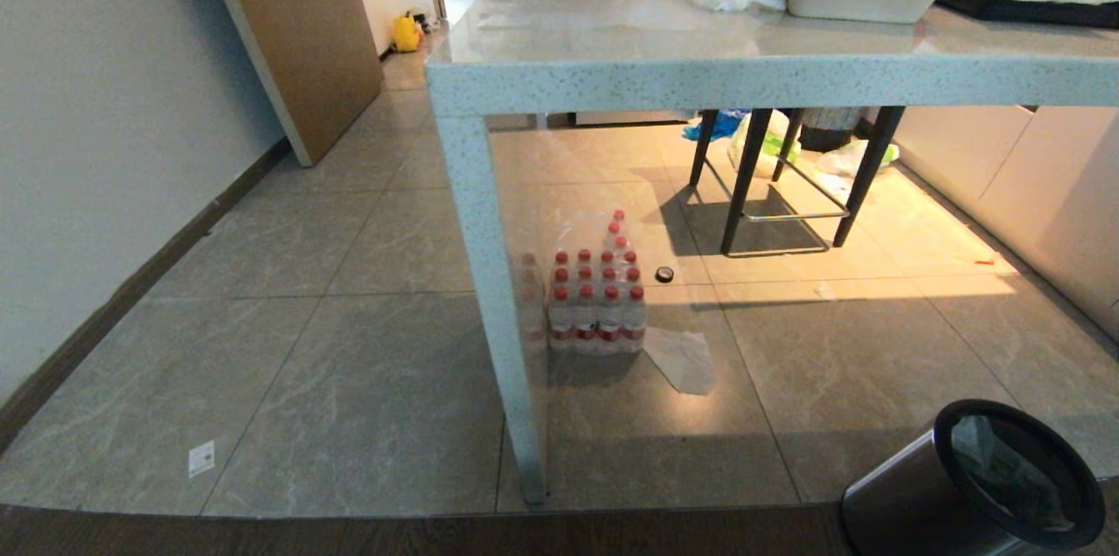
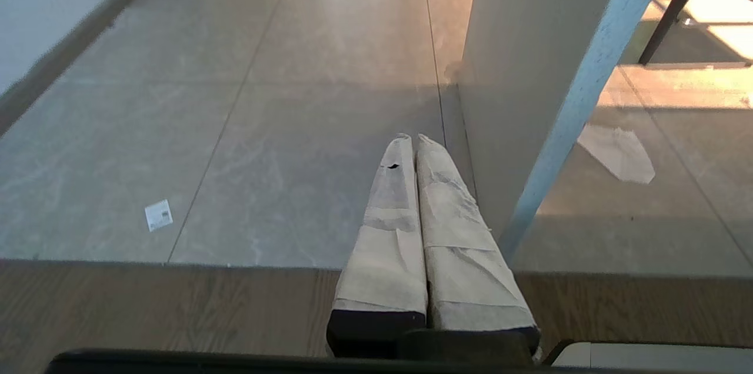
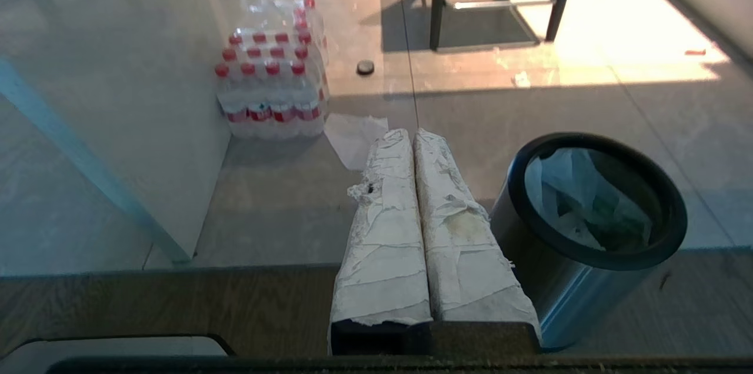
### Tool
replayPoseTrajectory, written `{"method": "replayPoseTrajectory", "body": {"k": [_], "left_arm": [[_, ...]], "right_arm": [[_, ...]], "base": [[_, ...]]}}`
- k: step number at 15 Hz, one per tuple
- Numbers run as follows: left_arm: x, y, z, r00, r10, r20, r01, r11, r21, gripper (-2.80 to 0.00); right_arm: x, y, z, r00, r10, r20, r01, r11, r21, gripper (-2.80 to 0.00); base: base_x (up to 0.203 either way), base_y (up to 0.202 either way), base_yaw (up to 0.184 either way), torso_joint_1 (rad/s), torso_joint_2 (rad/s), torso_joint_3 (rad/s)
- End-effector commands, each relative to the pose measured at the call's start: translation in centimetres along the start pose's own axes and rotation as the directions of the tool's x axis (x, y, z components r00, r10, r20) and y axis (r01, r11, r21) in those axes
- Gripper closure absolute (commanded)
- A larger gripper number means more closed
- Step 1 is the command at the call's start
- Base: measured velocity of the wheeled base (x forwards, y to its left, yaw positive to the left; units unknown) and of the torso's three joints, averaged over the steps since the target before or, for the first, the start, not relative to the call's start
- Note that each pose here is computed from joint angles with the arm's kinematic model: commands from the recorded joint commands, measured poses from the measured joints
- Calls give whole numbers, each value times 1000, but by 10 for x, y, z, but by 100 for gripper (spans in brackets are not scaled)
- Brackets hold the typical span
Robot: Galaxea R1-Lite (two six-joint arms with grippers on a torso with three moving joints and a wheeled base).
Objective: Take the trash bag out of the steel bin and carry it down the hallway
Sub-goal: Place the outer trash can on the ground
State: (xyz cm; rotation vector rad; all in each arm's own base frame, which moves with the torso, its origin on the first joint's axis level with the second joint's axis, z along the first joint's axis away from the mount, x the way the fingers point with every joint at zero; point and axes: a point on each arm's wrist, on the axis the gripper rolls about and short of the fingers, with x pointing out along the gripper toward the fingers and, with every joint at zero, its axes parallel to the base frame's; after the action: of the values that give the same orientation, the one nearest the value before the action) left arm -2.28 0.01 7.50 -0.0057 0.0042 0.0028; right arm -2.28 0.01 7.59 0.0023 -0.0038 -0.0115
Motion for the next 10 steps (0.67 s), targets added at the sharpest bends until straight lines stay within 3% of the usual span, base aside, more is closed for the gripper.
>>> {"method": "replayPoseTrajectory", "body": {"k": [1, 10], "left_arm": [[0, 0, 0, 1000, 0, 0, 0, 1000, 0, 0], [0, 0, 0, 1000, 0, 0, 0, 1000, 0, 0]], "right_arm": [[0, 0, 0, 1000, -1, 1, 1, 1000, 1, 0], [0, 0, 0, 1000, -1, 1, 1, 1000, -1, 0]], "base": [[0, 0, 0, 4, 2, -190], [0, 0, 0, 2, 3, -198]]}}
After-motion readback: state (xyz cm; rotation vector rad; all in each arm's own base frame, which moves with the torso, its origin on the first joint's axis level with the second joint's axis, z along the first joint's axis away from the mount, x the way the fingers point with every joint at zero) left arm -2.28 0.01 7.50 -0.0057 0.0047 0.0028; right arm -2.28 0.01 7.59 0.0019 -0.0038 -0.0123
